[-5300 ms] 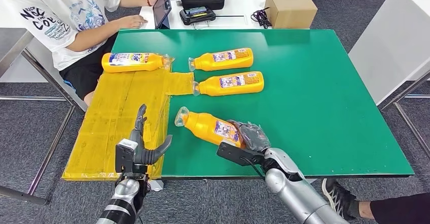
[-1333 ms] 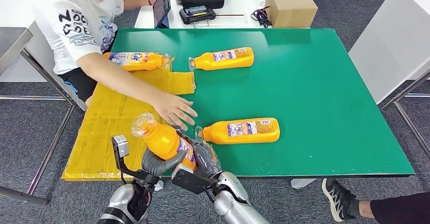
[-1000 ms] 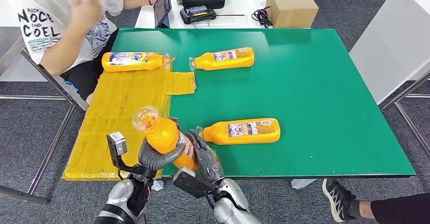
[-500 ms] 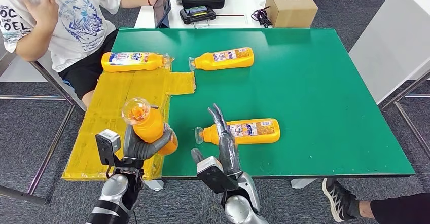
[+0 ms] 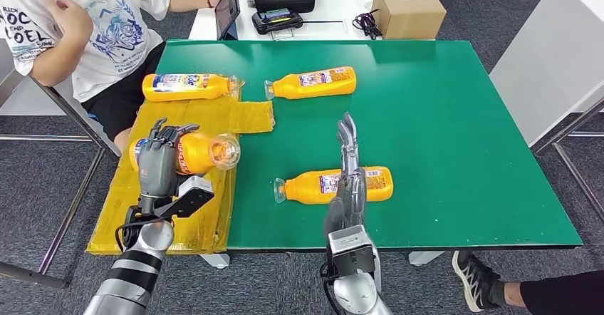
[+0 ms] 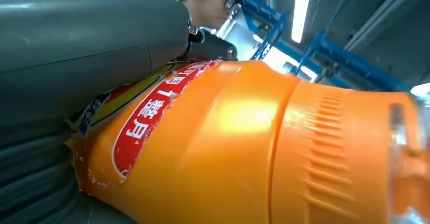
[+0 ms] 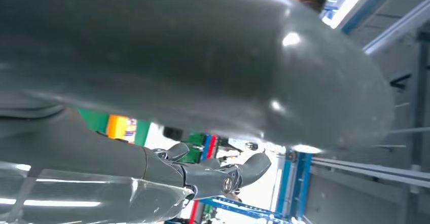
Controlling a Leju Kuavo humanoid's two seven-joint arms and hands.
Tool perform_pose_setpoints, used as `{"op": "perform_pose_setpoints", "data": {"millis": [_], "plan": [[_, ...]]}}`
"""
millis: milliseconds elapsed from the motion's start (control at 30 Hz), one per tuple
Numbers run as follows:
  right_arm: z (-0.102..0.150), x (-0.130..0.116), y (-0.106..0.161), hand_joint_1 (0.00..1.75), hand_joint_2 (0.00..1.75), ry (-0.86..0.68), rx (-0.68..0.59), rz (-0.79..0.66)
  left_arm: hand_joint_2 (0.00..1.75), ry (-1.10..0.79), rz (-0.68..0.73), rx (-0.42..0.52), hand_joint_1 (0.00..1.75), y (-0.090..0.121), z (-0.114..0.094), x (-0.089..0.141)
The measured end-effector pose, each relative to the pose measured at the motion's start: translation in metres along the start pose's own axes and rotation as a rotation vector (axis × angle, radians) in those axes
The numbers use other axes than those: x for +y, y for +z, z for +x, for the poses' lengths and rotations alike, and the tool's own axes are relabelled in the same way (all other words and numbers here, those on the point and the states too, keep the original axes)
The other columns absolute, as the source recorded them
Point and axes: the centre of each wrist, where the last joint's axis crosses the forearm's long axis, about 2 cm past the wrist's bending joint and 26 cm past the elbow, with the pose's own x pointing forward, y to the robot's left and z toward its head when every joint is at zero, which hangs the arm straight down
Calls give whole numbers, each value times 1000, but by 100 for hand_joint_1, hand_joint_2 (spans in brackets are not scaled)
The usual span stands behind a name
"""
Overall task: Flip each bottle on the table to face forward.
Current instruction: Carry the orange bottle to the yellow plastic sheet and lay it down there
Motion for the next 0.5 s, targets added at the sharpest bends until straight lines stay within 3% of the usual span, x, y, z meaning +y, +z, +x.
{"op": "perform_pose_setpoints", "data": {"millis": [233,500], "plan": [[4,2,-5,0,0,-61,-11,42,175,-275,-179,-60,175,-14,-32,3],[3,9,-5,0,0,-157,19,131,175,-302,-505,27,175,-5,-87,13]]}}
